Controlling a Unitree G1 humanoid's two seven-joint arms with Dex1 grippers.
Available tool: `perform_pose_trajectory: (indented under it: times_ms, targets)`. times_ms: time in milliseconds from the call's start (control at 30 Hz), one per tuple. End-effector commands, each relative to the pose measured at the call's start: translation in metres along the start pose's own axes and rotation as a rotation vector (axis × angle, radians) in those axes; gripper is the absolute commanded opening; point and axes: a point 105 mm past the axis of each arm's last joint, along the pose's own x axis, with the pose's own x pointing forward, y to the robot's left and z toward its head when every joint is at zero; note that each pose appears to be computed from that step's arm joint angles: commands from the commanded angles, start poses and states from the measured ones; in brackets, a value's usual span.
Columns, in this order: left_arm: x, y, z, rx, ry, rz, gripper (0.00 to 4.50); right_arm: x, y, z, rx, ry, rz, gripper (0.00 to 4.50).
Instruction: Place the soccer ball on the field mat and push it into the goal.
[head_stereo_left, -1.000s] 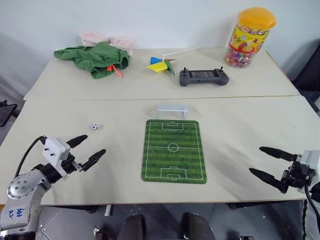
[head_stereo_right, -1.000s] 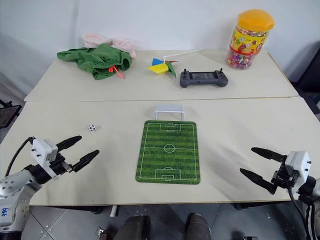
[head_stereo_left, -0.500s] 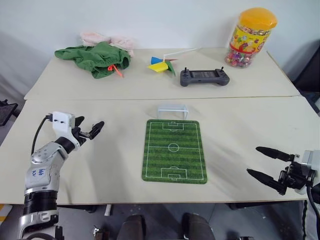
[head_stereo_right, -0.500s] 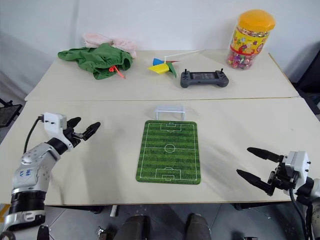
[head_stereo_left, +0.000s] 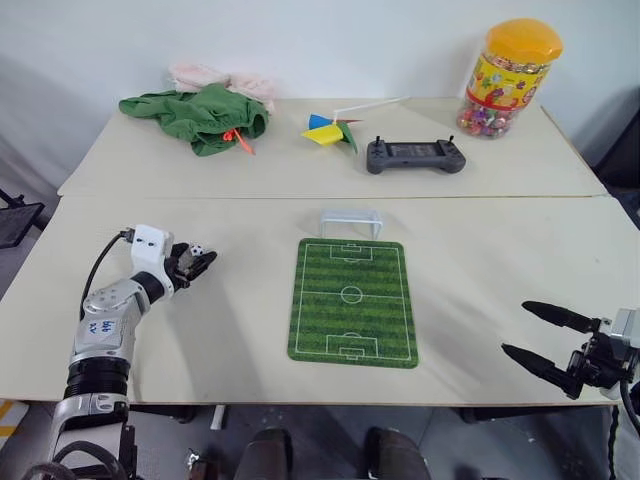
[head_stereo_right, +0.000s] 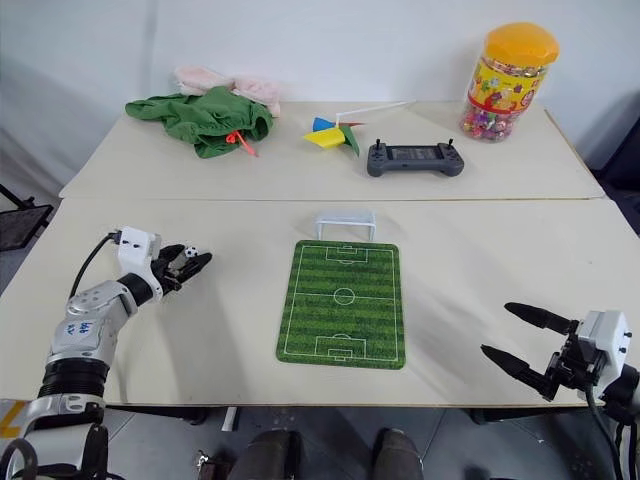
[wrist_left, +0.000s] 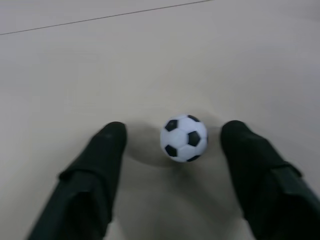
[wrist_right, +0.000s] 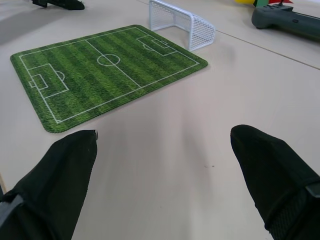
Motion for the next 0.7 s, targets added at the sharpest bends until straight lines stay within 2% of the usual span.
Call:
perform_pose_trajectory:
  times_ms: [33, 133, 167, 267, 433, 600, 700]
  targets:
    - [0.002, -0.006, -0.010, 0.019, 0.052, -0.053, 1.94, -0.006, -0.004, 0.016, -0.045, -0.033, 0.001, 4.50]
    - [0.001, -0.006, -0.009, 0.039, 0.062, -0.071, 0.96, -0.007, -0.005, 0.018, -0.044, -0.044, 0.012, 4.50]
    - [0.001, -0.006, -0.008, 0.044, 0.062, -0.076, 0.86, -0.007, -0.005, 0.018, -0.042, -0.047, 0.015, 4.50]
    - [-0.003, -0.016, -0.001, 0.068, 0.036, -0.129, 0.87, -0.007, -0.003, 0.019, -0.038, -0.057, 0.029, 4.50]
    - [-0.026, -0.079, 0.020, 0.130, -0.067, -0.412, 0.87, -0.008, 0.004, 0.024, -0.021, -0.099, 0.071, 4.50]
    - [-0.050, -0.126, 0.016, 0.152, -0.063, -0.602, 0.87, -0.005, 0.016, 0.026, -0.001, -0.112, 0.108, 4.50]
    - [-0.056, -0.161, 0.018, 0.160, -0.075, -0.697, 0.87, -0.004, 0.036, 0.026, 0.040, -0.114, 0.169, 4.50]
